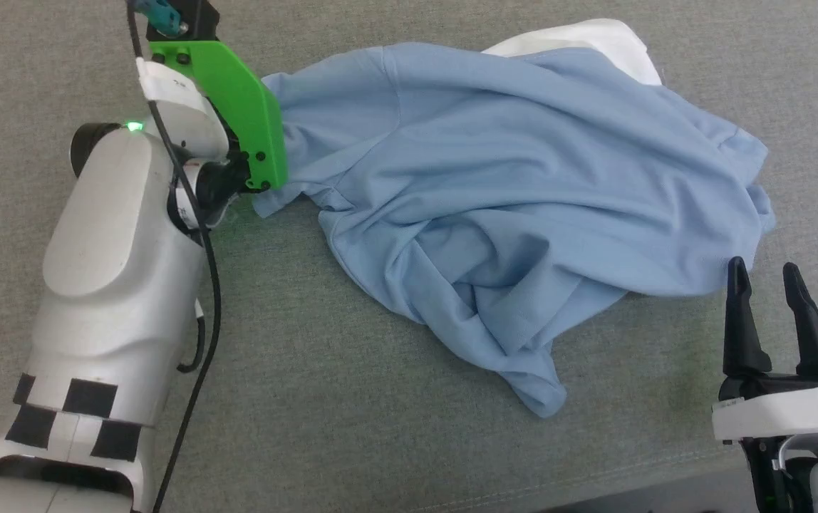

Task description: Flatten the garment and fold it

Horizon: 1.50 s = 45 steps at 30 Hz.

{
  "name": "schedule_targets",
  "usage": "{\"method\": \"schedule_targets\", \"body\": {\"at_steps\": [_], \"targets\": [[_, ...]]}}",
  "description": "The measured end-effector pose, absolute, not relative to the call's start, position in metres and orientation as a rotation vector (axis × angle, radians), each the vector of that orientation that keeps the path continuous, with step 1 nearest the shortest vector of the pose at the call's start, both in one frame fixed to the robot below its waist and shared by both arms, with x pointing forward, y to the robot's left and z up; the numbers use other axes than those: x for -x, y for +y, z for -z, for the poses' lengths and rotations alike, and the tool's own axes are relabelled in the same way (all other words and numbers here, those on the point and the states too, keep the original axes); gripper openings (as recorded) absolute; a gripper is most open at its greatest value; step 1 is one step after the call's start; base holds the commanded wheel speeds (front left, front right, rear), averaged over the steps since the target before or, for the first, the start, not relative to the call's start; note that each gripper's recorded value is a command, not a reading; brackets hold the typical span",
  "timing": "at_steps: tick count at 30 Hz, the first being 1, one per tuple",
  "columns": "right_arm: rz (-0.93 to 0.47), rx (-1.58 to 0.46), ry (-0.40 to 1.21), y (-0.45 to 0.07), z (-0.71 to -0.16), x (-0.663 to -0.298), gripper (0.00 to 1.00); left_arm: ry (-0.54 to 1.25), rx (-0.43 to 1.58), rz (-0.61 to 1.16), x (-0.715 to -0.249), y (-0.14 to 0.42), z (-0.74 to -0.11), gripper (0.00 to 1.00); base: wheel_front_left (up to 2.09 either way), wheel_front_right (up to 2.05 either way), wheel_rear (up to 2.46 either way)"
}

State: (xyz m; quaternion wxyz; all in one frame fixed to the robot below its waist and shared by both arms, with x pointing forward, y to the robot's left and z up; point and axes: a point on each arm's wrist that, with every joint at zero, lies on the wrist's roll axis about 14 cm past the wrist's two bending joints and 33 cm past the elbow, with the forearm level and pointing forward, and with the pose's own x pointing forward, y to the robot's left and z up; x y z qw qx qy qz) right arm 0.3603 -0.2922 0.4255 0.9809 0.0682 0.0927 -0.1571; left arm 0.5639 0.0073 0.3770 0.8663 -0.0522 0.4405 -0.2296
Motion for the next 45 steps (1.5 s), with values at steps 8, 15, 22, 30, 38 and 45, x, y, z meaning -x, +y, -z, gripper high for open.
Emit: {"method": "schedule_targets", "body": {"at_steps": [8,15,22,30,38,45], "targets": [[0.284,-0.134,0.142,-0.286,-0.44,-0.369,1.0,0.737,0.249,0.577,-0.553,-0.012,-0.432,0.0,0.0,0.0,0.0],[0.223,-0.145,0.122,-0.269,-0.454,-0.37,1.0,0.467,0.376,0.532,-0.536,0.027,-0.517,0.0,0.0,0.0,0.0],[0.143,-0.157,0.102,-0.246,-0.468,-0.377,1.0,0.423,0.495,0.366,-0.47,0.098,-0.53,0.0,0.0,0.0,0.0],[0.081,-0.161,0.101,-0.228,-0.476,-0.378,1.0,0.657,0.608,0.07,-0.357,0.166,-0.45,0.0,0.0,0.0,0.0],[0.023,-0.161,0.099,-0.211,-0.483,-0.38,1.0,0.706,0.712,-0.065,-0.311,0.171,-0.401,1.0,0.0,0.0,0.0],[-0.006,-0.151,0.093,-0.202,-0.489,-0.38,1.0,0.393,0.705,-0.055,-0.341,0.183,-0.451,1.0,0.0,0.0,0.0]]}}
